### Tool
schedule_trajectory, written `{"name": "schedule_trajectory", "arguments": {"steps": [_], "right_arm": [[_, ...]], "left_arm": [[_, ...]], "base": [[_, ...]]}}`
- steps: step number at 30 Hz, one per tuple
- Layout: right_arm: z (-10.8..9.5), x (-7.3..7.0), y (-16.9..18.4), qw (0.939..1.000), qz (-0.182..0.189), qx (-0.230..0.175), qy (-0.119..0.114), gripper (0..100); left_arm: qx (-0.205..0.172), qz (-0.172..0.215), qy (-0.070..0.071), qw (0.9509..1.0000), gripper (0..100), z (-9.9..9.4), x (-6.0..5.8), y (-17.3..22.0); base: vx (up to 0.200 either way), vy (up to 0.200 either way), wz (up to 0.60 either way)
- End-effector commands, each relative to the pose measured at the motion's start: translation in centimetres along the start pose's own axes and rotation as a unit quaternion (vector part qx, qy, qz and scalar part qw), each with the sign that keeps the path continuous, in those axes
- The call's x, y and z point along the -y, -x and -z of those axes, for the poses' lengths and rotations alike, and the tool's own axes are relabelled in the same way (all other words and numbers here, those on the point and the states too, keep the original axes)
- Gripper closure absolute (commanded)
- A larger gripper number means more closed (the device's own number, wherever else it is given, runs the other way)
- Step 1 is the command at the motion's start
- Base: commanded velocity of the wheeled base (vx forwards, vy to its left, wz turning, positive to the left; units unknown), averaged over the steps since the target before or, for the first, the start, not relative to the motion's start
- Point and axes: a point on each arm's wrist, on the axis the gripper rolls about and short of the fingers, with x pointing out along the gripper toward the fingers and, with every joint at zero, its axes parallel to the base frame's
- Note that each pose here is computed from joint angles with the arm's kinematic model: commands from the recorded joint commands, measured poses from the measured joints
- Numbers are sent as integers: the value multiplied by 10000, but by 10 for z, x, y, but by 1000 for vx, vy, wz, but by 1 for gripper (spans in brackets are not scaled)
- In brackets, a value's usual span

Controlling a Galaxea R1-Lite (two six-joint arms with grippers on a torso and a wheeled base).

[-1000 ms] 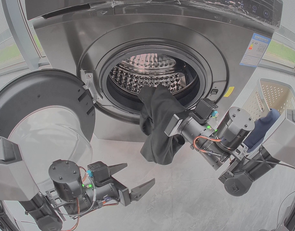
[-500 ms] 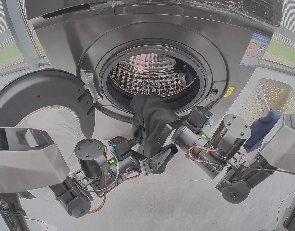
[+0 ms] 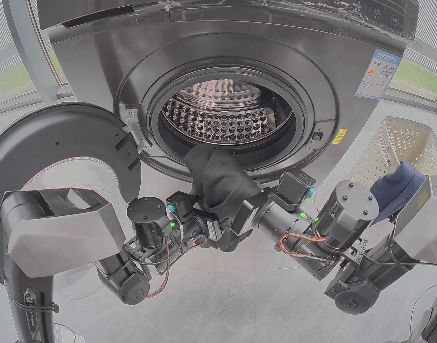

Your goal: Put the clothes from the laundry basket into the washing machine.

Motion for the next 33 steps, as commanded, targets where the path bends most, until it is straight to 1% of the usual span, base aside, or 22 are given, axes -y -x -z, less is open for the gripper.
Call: {"name": "schedule_trajectory", "arguments": {"steps": [1, 2, 3, 6, 9, 12, 18, 19, 20, 21, 22, 24, 25, 27, 30, 33], "right_arm": [[-7, -2, 5, 10000, -30, 53, -17, 100], [-7, -2, 5, 10000, -28, 45, -16, 100], [-6, -2, 6, 10000, -25, 31, -14, 100], [-6, -1, 8, 10000, 3, 6, -14, 100], [-10, 3, 9, 9998, 171, 58, -11, 100], [-11, 6, 9, 9997, 235, 80, -1, 100], [-15, 24, 8, 9986, 510, 148, 44, 100], [-14, 29, 7, 9982, 587, 144, 40, 100], [-14, 29, 7, 9982, 587, 144, 40, 100], [-15, 40, 7, 9965, 812, 169, 64, 100], [-15, 41, 7, 9963, 834, 174, 68, 100], [-7, 52, 6, 9944, 1048, 78, 103, 100], [-4, 54, 6, 9941, 1074, 29, 111, 100], [-1, 56, 6, 9938, 1101, -19, 119, 100], [1, 56, 7, 9939, 1095, -60, 119, 100], [6, 55, 5, 9940, 1078, -120, 124, 100]], "left_arm": [[13, -92, 3, 10000, 0, 7, -5, -8], [37, -96, -6, 9999, 0, 6, -5, -9], [60, -92, -7, 9999, 100, 5, -4, -10], [135, -126, 7, 9998, 100, 3, -4, -12], [261, -128, 27, 9996, 100, -3, -4, -15], [337, -123, 33, 9993, 100, -8, -4, -15], [445, -66, 38, 9990, 100, -21, 1, -8], [457, -48, 47, 9989, 100, -24, 3, -5], [457, -48, 47, 9989, 100, -24, 3, -5], [491, -18, 63, 9988, 100, -31, 6, 1], [476, -20, 63, 9988, 100, -31, 6, 1], [535, -2, 70, 9985, 100, -39, 8, 8], [558, 2, 70, 9984, 100, -42, 8, 10], [588, 7, 69, 9982, 100, -46, 9, 14], [687, 69, 155, 9975, 100, -56, 14, 20], [735, 102, 171, 9971, 100, -62, 16, 25]], "base": [[0, 0, 0], [0, 0, 0], [0, 0, 0], [0, 0, 0], [0, 0, 0], [0, 0, 0], [0, 0, 0], [0, 0, 0], [0, 0, 0], [0, 0, 0], [0, 0, 0], [0, 0, 0], [0, 0, 0], [0, 0, 0], [0, 0, 0], [0, 0, 0]]}}
